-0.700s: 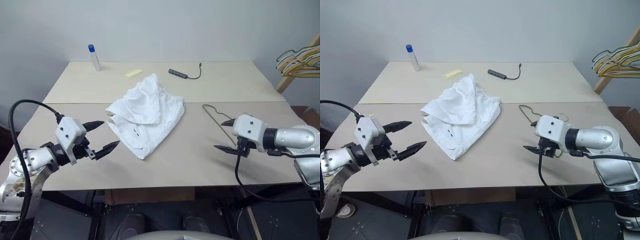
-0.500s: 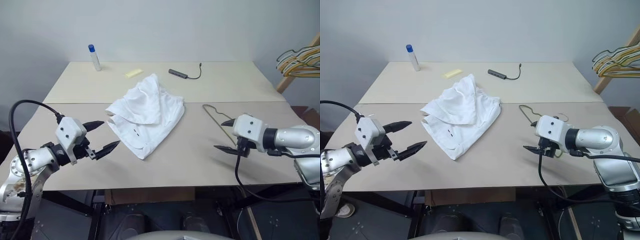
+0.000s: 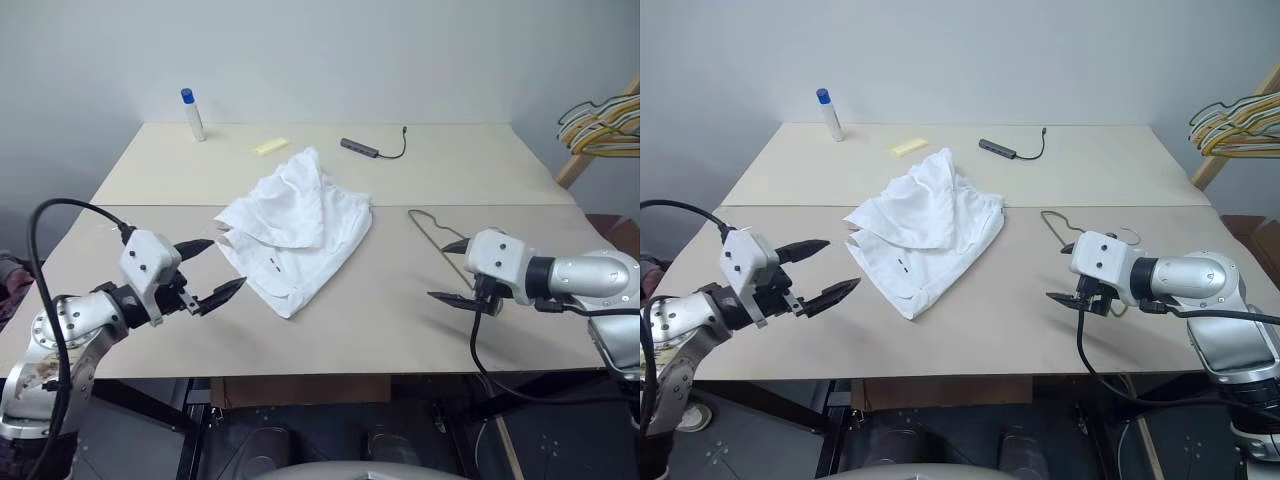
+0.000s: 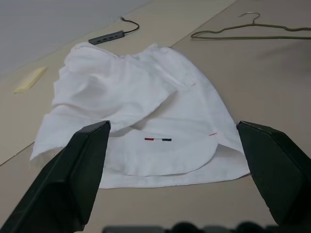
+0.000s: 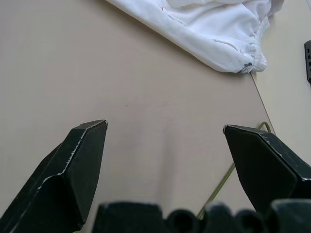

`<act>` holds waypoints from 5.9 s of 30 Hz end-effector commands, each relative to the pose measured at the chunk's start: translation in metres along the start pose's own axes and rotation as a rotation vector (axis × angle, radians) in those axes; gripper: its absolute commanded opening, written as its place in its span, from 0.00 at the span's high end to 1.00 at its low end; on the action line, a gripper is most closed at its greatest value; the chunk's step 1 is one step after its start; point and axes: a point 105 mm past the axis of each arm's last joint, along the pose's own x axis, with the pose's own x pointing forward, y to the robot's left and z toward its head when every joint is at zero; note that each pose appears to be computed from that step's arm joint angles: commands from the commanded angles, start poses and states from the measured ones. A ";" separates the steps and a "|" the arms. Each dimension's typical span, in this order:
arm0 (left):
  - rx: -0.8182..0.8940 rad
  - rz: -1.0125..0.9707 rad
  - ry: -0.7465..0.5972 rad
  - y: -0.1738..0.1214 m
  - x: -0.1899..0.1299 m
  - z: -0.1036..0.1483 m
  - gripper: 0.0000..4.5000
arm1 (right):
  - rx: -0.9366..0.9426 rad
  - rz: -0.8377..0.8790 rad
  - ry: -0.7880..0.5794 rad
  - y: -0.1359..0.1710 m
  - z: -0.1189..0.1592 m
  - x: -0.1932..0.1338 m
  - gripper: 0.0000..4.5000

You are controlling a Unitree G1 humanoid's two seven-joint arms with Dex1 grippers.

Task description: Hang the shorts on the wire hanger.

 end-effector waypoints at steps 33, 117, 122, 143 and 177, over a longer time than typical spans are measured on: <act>0.014 0.086 0.298 -0.050 0.106 -0.063 0.69 | -0.004 -0.095 -0.004 -0.010 0.011 -0.001 0.00; 0.238 0.958 -0.648 0.167 0.016 0.199 1.00 | -0.536 -1.092 -0.111 -0.208 0.163 0.014 1.00; 0.312 0.867 -0.791 0.148 -0.023 0.224 1.00 | -0.563 -1.230 -0.283 -0.205 0.186 -0.016 1.00; 0.325 -0.270 0.428 -0.020 -0.052 -0.032 1.00 | -0.689 0.042 -0.071 0.018 0.038 0.089 1.00; 0.314 -0.272 0.104 -0.018 0.000 0.021 0.01 | 0.215 -0.149 0.034 -0.051 -0.016 0.027 0.00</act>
